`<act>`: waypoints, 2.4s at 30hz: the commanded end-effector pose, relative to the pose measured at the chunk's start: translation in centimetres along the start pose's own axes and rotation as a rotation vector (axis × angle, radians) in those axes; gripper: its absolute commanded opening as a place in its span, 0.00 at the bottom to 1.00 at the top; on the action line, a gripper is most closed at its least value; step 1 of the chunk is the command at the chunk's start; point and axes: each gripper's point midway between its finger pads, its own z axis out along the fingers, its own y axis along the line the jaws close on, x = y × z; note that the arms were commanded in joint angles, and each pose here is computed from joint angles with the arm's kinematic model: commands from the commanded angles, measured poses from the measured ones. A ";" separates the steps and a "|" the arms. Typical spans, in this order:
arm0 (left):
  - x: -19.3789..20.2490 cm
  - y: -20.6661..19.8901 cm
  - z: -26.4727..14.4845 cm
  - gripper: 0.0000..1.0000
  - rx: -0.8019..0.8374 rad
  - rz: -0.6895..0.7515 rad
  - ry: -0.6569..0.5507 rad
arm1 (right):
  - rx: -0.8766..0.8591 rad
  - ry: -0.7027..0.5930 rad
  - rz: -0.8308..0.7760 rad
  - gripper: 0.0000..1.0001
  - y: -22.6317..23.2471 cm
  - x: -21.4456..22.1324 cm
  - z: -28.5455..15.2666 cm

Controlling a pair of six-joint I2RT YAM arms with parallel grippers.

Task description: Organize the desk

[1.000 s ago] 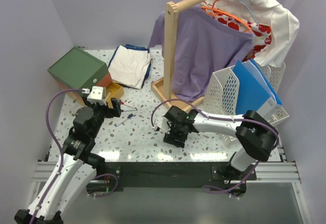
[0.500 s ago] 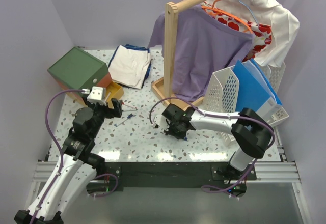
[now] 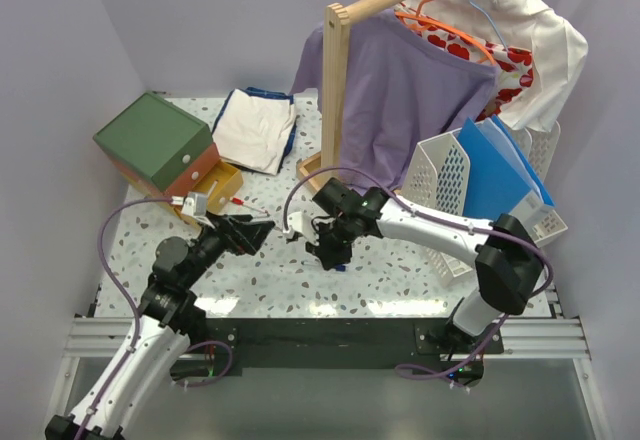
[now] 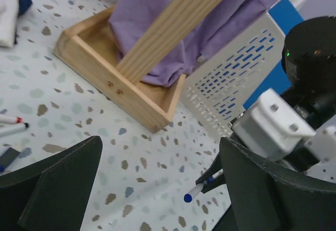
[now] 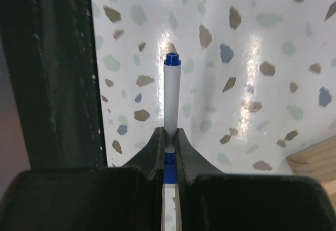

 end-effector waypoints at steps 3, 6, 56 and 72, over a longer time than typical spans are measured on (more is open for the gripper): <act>-1.5 -4.6 -0.9 0.98 0.229 -0.224 -0.072 | -0.048 -0.328 0.043 0.00 0.3 -8.1 -5.5; -1.5 -4.5 -0.8 0.97 0.234 -0.269 -0.088 | -0.048 -0.406 0.134 0.00 -0.7 -10.2 -6.6; -2.6 -0.4 0.8 0.00 -0.186 -0.033 -0.052 | -0.131 -0.498 0.024 0.83 0.1 -11.5 -9.3; -10.7 8.9 -1.6 0.00 -0.962 0.664 0.254 | -0.037 -0.406 -0.229 0.91 1.3 -3.7 -11.6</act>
